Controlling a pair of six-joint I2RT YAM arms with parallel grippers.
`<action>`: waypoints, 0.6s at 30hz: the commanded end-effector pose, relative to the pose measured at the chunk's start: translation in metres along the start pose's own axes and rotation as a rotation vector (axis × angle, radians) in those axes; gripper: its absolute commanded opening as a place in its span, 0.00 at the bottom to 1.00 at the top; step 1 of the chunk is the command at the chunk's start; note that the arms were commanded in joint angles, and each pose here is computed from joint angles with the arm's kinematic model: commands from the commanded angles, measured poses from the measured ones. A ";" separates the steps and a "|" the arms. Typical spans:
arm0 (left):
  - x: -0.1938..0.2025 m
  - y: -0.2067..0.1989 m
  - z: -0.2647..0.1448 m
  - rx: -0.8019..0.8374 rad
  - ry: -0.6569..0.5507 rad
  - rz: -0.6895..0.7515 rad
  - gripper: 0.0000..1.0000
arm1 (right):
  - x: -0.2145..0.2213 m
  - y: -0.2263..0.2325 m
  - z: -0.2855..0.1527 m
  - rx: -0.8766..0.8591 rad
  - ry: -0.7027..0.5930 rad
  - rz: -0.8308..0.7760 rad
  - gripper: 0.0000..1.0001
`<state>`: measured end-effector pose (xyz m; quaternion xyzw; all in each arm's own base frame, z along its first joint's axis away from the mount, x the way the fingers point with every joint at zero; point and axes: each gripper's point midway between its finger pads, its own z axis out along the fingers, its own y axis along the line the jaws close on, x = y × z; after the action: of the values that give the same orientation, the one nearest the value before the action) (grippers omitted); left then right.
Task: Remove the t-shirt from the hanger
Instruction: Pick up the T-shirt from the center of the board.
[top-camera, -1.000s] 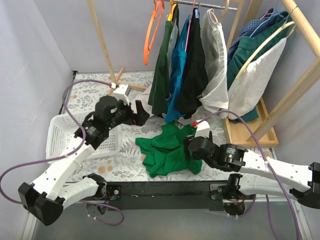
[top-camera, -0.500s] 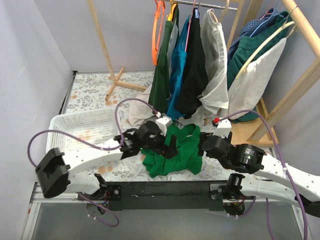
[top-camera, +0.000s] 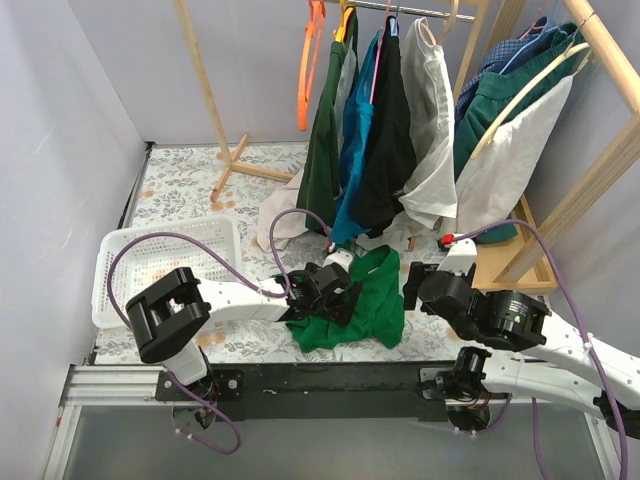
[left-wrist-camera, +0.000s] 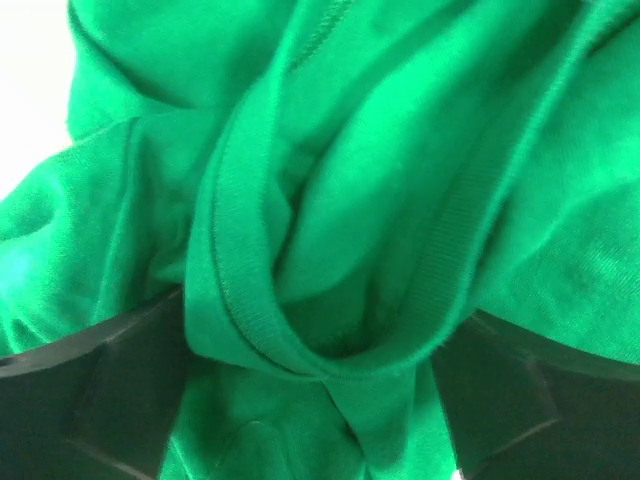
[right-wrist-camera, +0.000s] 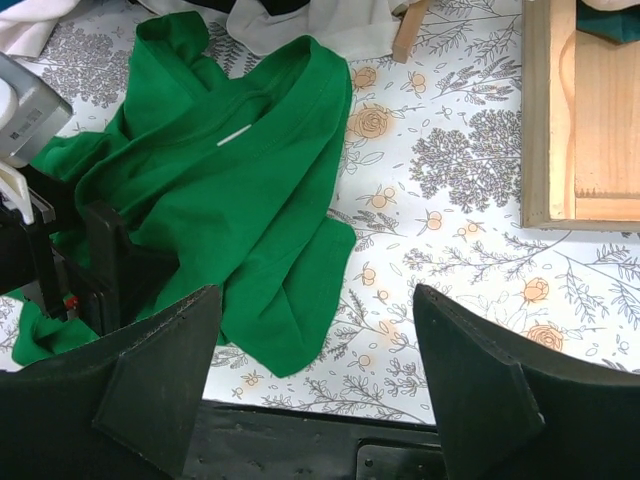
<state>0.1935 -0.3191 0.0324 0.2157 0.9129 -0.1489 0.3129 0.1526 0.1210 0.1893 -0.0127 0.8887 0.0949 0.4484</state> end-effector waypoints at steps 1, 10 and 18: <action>0.013 0.013 0.012 -0.069 0.016 -0.034 0.73 | -0.017 -0.004 -0.008 0.006 -0.051 0.043 0.84; -0.021 0.017 -0.027 -0.080 -0.059 -0.099 0.00 | -0.020 0.000 -0.008 -0.004 -0.058 0.042 0.82; -0.139 0.087 -0.134 -0.084 -0.349 -0.305 0.00 | -0.009 0.028 0.009 -0.064 -0.024 -0.017 0.81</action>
<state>0.2239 -0.2699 0.1108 0.1106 0.9144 -0.1573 0.3562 0.1544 0.1254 0.1892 -0.0278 0.8883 0.0913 0.4493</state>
